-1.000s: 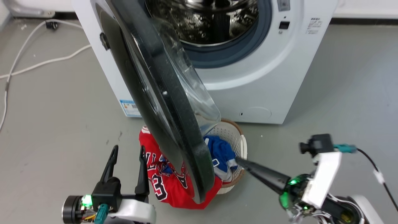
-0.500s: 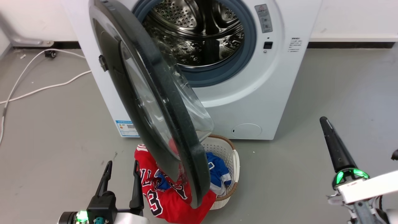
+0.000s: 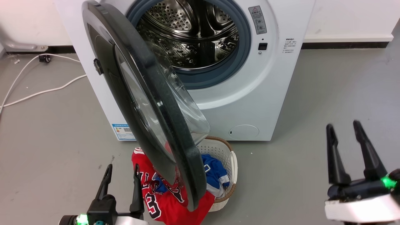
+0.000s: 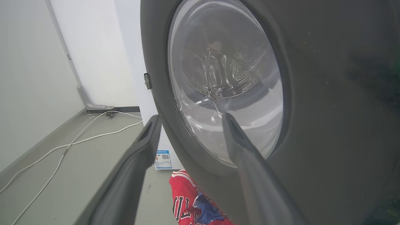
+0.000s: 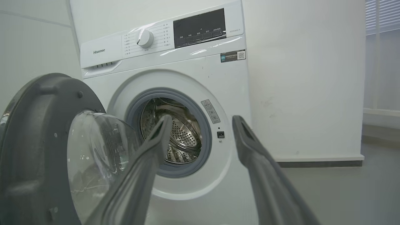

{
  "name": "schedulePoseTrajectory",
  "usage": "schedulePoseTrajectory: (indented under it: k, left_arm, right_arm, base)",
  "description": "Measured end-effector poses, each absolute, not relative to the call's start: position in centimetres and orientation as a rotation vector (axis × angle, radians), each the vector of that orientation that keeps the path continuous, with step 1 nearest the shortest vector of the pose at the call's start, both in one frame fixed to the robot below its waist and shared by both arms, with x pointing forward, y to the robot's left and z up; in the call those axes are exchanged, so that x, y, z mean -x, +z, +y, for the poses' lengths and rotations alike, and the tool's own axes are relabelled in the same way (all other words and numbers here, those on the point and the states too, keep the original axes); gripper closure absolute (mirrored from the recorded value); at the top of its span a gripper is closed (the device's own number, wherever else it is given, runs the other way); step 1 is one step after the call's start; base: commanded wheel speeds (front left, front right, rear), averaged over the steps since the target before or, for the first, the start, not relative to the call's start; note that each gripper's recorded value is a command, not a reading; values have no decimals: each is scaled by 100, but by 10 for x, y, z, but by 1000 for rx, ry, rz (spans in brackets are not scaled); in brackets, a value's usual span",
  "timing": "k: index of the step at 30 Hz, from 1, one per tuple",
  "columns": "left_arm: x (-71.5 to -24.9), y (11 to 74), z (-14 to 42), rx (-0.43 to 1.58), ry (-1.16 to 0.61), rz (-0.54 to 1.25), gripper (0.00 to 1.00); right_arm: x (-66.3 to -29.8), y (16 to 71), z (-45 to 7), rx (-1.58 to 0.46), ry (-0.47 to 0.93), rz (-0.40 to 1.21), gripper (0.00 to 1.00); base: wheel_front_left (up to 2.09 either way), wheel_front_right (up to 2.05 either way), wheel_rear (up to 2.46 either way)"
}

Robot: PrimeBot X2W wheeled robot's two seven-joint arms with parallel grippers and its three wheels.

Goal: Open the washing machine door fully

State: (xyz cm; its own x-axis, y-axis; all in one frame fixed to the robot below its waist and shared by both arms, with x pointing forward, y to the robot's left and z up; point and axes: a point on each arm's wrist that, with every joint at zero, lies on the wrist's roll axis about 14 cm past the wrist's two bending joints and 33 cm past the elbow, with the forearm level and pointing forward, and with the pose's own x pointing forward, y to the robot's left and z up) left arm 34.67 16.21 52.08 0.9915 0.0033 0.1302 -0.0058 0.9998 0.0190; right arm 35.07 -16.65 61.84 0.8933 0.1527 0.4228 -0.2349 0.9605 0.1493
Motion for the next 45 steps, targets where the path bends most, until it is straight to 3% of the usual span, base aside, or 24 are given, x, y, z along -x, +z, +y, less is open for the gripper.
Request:
schedulePoseTrajectory:
  k: [6, 23, 44, 45]
  left_arm:
    - [-346, 520, 162, -19, 6, -127, 0]
    - [-343, 520, 166, -24, 18, -128, 0]
    - [-339, 521, 168, -36, 25, -132, 0]
    - [-339, 521, 168, -36, 24, -131, 50]
  right_arm:
    - [-347, 596, -166, -63, 146, -364, 0]
    - [-340, 523, -172, -46, 95, -136, 0]
    - [-335, 514, -169, -102, 98, -109, 0]
    - [-335, 514, -169, -102, 98, -110, 0]
  base:
    - [0, 0, 0]
    - [0, 0, 0]
    - [0, 0, 0]
    - [0, 0, 0]
